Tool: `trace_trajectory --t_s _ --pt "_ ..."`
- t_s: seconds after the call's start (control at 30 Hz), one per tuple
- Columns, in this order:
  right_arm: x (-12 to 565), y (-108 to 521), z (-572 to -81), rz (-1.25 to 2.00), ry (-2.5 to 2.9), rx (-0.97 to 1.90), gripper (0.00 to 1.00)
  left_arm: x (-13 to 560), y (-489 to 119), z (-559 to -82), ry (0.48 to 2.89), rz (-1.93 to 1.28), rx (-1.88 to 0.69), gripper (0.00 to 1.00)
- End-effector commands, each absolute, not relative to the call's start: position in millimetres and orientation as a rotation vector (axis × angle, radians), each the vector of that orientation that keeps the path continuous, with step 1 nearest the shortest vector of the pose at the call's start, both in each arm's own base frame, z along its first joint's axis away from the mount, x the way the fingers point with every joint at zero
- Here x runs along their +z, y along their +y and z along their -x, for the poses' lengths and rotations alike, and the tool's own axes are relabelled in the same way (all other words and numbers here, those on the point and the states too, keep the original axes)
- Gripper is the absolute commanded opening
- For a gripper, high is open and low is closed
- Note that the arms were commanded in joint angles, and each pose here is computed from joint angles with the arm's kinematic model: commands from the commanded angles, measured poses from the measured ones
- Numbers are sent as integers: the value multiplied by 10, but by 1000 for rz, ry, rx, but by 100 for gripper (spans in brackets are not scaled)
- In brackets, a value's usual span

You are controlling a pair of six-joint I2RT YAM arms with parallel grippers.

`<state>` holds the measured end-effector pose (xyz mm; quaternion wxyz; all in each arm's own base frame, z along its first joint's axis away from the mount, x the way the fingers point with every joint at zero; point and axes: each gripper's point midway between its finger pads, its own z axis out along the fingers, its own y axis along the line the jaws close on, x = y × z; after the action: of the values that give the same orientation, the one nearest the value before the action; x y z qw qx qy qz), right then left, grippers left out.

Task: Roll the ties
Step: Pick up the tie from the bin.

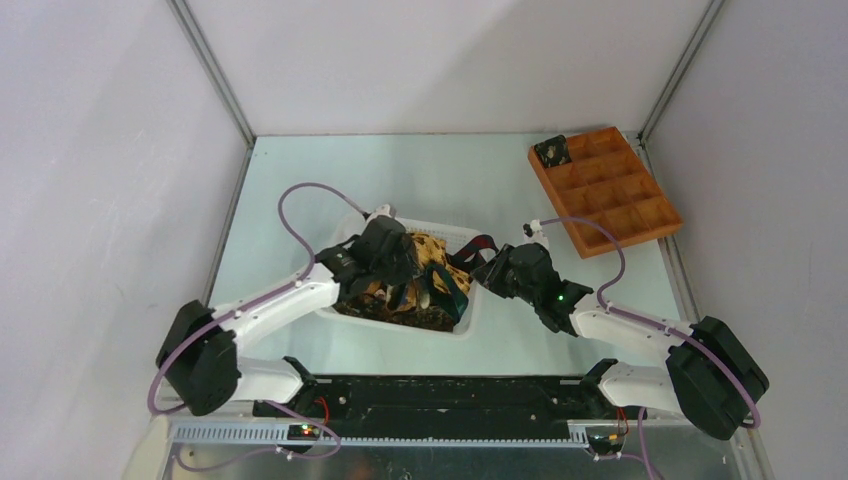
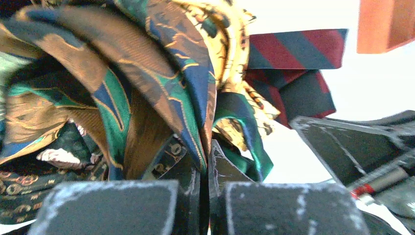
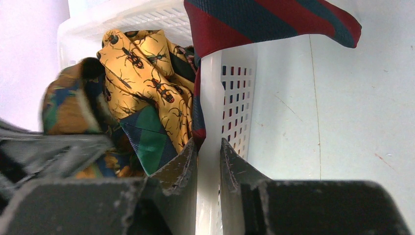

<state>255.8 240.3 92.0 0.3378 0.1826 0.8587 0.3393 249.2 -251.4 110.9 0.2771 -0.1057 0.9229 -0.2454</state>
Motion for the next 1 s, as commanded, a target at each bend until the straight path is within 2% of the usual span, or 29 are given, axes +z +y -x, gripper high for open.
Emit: trace_trajectory --t_s 0.0,0.17,0.37,0.67,0.97 --pt "611 2147 -2475 -475 2320 696 13 1959 -2467 -2647 2270 232 -724 0" --pt "606 2145 -2477 -477 2321 695 13 2849 -2412 -2680 2096 131 -869 0" --pt "610 2164 -2473 -471 2322 704 13 3568 -2179 -2797 1968 110 -859 0" --pt "663 2180 -2484 -459 2308 724 13 4316 -2066 -2896 1838 86 -971 0" --pt "697 2189 -2514 -450 2295 742 14 4932 -1840 -3033 1739 75 -962 0"
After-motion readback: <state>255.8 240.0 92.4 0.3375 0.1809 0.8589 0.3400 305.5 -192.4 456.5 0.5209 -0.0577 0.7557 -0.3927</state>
